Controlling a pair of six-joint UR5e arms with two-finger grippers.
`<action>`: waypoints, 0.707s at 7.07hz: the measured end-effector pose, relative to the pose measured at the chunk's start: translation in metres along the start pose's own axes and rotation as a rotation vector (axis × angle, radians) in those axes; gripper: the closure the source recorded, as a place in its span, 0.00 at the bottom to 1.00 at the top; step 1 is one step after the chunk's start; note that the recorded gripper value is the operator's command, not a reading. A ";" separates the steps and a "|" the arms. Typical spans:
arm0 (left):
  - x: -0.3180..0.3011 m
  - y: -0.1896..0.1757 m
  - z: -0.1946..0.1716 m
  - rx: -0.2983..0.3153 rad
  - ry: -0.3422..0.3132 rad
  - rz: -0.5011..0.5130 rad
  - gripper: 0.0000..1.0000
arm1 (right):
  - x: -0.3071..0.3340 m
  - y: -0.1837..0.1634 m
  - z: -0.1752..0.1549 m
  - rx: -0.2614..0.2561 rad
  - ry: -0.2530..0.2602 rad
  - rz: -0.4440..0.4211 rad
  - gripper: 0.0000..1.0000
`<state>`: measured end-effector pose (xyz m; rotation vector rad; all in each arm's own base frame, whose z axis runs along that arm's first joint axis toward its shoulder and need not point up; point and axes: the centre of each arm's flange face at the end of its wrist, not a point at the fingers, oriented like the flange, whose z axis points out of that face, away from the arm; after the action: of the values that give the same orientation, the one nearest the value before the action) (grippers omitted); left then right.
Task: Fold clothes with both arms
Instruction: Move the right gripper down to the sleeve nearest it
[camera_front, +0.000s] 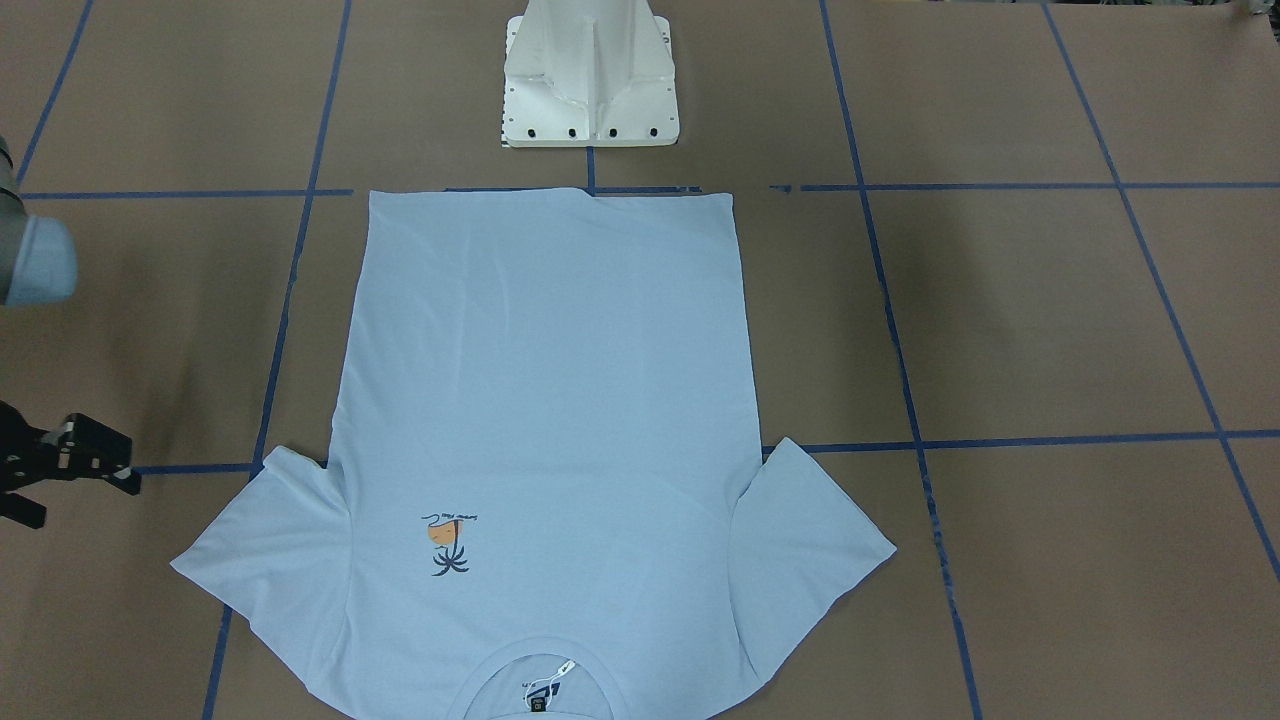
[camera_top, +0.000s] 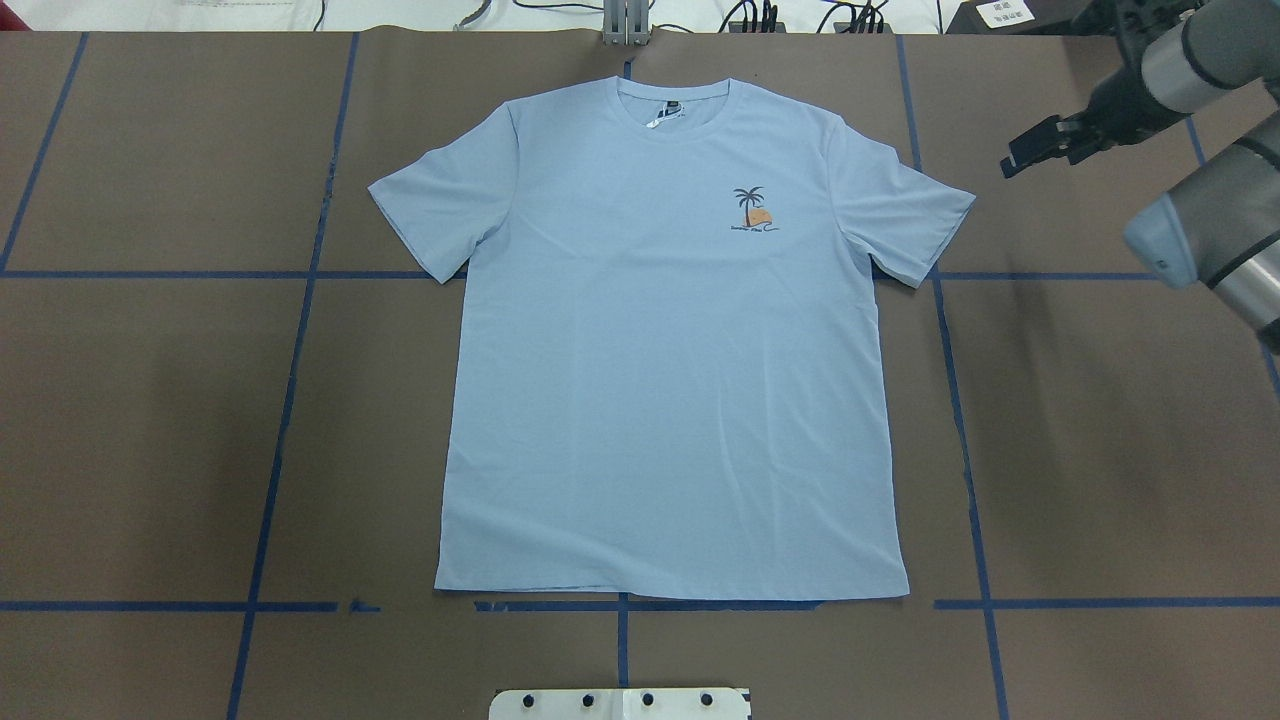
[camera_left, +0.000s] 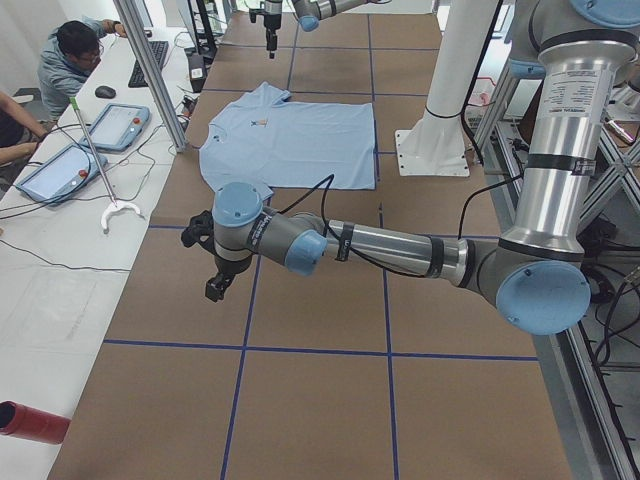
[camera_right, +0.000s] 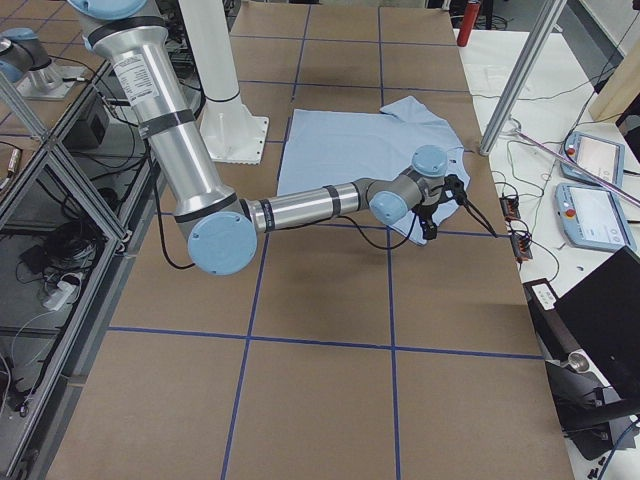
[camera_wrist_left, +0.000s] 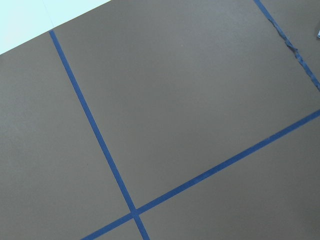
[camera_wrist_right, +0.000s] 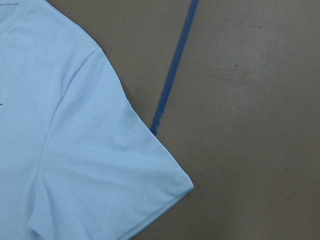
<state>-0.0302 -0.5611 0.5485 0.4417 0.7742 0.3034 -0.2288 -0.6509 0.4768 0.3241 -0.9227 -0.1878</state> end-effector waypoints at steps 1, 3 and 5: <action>-0.002 0.000 0.002 0.012 -0.001 -0.025 0.00 | -0.006 -0.001 0.030 0.032 -0.031 -0.025 0.00; -0.004 0.002 0.005 0.021 0.001 -0.041 0.00 | 0.000 0.006 0.064 0.047 -0.014 -0.017 0.03; -0.005 0.002 0.005 0.024 0.002 -0.041 0.00 | 0.005 0.004 0.078 0.044 0.022 -0.001 0.13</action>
<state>-0.0300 -0.5625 0.5552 0.4473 0.7886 0.2562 -0.2889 -0.6638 0.5256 0.3667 -0.9053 -0.1651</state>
